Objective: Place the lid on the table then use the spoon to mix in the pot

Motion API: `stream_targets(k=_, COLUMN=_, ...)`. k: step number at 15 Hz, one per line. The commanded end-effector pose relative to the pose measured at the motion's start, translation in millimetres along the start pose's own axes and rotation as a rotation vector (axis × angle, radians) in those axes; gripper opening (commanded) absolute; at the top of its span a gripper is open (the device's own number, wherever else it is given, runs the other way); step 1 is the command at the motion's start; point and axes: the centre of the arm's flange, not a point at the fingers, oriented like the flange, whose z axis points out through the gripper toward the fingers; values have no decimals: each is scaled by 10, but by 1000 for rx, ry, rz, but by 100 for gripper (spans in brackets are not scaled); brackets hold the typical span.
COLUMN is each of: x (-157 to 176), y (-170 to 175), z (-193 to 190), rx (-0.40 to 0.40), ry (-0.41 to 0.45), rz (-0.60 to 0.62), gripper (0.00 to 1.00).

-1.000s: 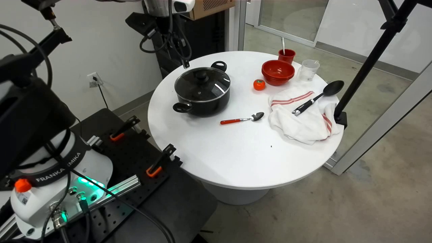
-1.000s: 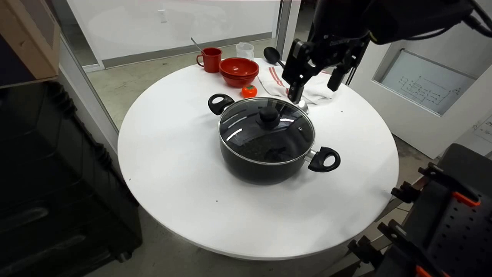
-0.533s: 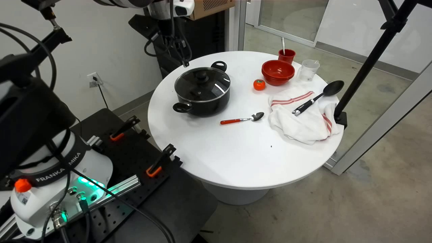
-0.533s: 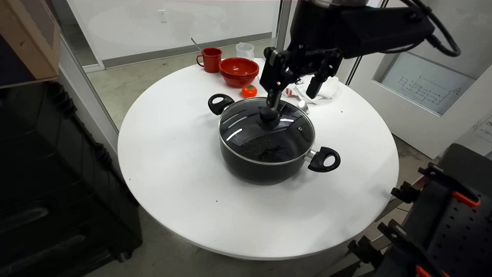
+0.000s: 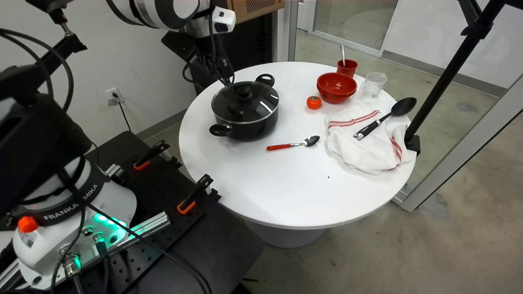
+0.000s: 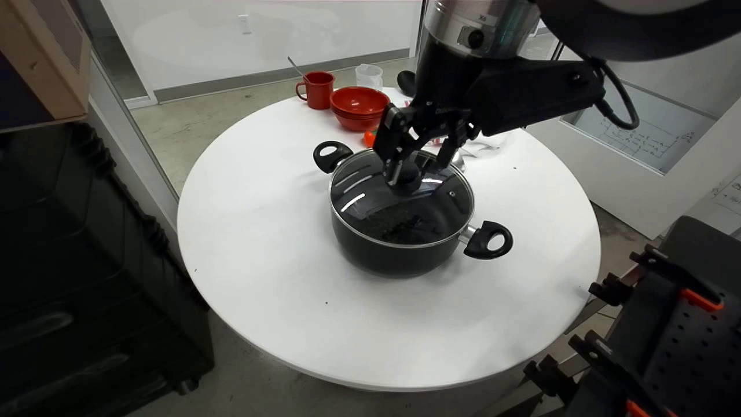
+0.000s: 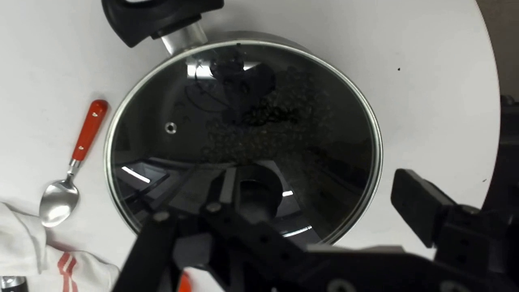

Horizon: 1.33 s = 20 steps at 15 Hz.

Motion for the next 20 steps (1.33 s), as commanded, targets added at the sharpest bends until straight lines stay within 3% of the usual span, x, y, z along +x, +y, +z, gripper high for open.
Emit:
stream_targets(k=1, x=201, y=-165, z=94, rx=18, ry=43, rz=-23, gripper=96)
stream_targets(k=11, x=922, y=-177, z=230, rx=-20, ry=102, rz=-6, gripper=99)
stream_targets(k=20, x=894, y=55, z=868, rx=-127, ry=14, rz=5, gripper=100)
